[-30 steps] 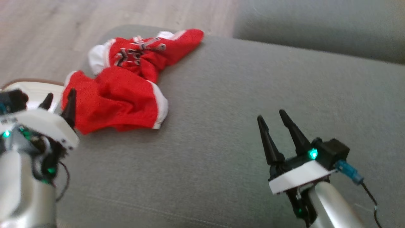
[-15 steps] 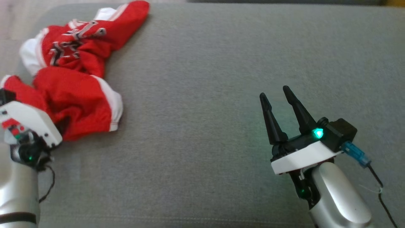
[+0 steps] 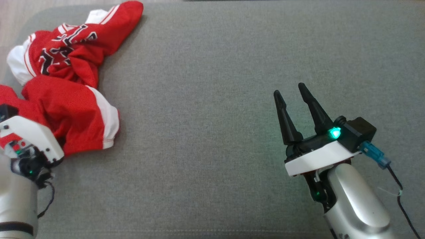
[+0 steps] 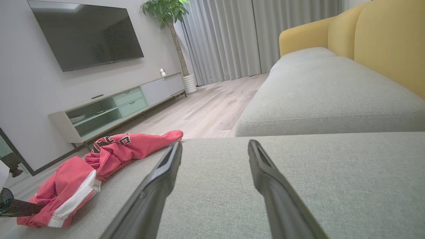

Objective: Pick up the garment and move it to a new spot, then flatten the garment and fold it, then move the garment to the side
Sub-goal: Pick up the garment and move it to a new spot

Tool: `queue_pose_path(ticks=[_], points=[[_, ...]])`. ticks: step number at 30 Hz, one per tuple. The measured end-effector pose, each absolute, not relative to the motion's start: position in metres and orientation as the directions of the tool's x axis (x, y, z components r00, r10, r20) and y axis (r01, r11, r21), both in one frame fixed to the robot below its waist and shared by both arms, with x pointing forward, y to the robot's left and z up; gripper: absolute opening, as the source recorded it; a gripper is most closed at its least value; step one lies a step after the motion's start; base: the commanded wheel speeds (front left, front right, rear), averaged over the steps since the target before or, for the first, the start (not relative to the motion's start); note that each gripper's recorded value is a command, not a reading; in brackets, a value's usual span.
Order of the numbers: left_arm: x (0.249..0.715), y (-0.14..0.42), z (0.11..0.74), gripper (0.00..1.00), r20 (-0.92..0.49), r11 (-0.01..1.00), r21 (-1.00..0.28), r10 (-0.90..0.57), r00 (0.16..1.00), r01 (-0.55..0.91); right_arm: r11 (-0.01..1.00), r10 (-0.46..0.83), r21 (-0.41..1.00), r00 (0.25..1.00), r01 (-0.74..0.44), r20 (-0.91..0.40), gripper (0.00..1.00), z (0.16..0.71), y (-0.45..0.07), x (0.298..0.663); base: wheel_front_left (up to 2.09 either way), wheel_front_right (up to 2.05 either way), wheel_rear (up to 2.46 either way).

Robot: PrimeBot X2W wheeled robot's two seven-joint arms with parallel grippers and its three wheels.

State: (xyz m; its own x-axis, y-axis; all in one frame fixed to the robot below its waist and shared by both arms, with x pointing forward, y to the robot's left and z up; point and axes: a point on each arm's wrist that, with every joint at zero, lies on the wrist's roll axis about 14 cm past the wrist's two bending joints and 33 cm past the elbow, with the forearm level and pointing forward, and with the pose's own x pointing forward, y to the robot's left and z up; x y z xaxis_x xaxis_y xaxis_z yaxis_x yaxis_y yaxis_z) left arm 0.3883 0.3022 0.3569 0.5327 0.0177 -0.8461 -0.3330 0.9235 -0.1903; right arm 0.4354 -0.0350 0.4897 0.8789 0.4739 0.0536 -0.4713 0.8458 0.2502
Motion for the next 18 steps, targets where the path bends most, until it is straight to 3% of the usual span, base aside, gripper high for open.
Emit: queue_pose_path(ticks=[11,18], points=[[0.422,0.307,0.455,0.0,-0.632,0.984,-0.115,0.035,0.774,-0.138,0.84,0.479,0.226,0.87,-0.492,0.115,1.0,0.52,-0.031,0.414,0.0,0.0,0.0],[0.438,0.266,0.548,0.0,-0.42,0.995,-0.067,-0.094,0.902,0.073,0.845,0.46,0.229,0.876,-0.482,0.144,1.0,0.533,-0.035,0.391,0.0,0.0,0.0]])
